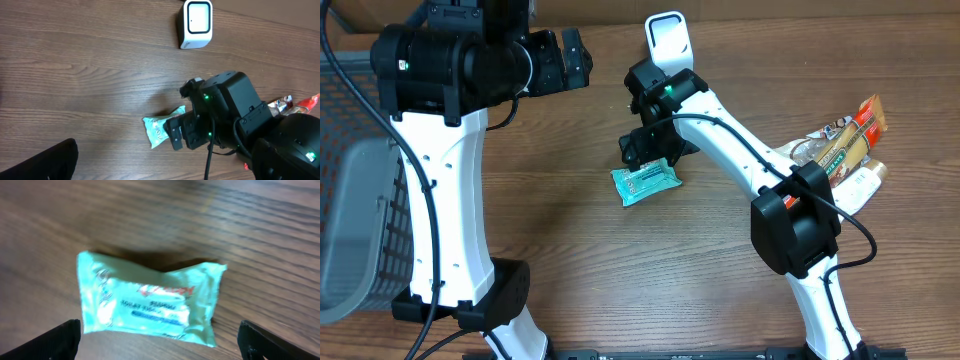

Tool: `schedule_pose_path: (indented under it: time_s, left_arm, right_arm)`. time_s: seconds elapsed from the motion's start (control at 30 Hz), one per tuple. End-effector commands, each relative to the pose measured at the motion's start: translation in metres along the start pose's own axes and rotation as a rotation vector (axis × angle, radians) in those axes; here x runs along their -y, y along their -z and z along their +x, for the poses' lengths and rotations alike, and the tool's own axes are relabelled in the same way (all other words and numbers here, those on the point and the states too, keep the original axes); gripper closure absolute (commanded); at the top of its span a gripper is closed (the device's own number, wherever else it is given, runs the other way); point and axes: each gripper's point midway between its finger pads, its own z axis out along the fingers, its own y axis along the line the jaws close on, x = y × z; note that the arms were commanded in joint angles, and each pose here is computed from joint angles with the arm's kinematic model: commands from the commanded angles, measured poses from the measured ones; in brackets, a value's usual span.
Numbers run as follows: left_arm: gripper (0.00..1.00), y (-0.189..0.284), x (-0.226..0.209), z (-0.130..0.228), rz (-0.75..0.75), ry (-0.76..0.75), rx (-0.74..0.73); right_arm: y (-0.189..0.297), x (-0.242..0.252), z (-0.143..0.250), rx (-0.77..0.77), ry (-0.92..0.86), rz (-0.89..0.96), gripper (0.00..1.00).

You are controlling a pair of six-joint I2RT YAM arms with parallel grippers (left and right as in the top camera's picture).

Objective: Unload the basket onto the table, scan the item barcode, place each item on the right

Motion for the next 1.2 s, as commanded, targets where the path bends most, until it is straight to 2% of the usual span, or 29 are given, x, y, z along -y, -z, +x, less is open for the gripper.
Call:
schedule_pose_path:
  time_s: [0.0,0.17,0.43,0.53,0.73,0.9,1.03,1.07,1.1,1.13,1.17]
  left_arm:
    - [0.01,-0.002,0.0,-0.002,-0.006,-0.017,0.003]
    - [0.0,-0.002,0.0,-0.002,-0.005,-0.017,0.003]
    - [0.01,-0.002,0.0,-0.002,-0.005,-0.017,0.003]
    - [0.0,-0.002,0.0,-0.002,-0.005,-0.018,0.003]
    - [0.0,-0.002,0.0,-0.002,-0.006,-0.018,0.003]
    - [0.01,-0.002,0.0,-0.002,-0.006,-0.017,0.003]
    - [0.01,-0.002,0.0,-0.002,-0.005,-0.017,0.003]
    - [0.0,-0.002,0.0,-0.002,-0.005,-0.017,0.003]
    - [0.01,-0.002,0.0,-0.002,-0.006,-0.017,0.003]
    - [0.0,-0.002,0.0,-0.002,-0.005,-0.018,0.003]
    - [0.0,-0.002,0.0,-0.002,-0.006,-0.017,0.003]
  right_arm:
    - [0.002,-0.002,0.0,-0.009,0.117,-0.052,0.0]
    - [-0.012,0.014,0.003,-0.022,0.121,-0.062,0.0]
    - [-0.032,0.041,0.021,-0.077,0.029,-0.279,0.01]
    - [-0.034,0.034,0.026,-0.069,0.035,-0.436,0.04]
    - [-0.049,0.013,0.038,-0.058,0.004,-0.637,0.09]
    - [-0.075,-0.002,0.05,-0.088,-0.107,-0.659,0.14]
    - [-0.092,-0.008,0.057,-0.107,-0.193,-0.637,0.25]
    - [-0.095,-0.007,0.057,-0.111,-0.215,-0.62,0.3]
    - [-0.096,-0.005,0.057,-0.113,-0.231,-0.604,0.38]
    - [-0.098,-0.003,0.056,-0.112,-0.245,-0.592,0.57]
    - [-0.098,-0.003,0.055,-0.11,-0.255,-0.589,0.67]
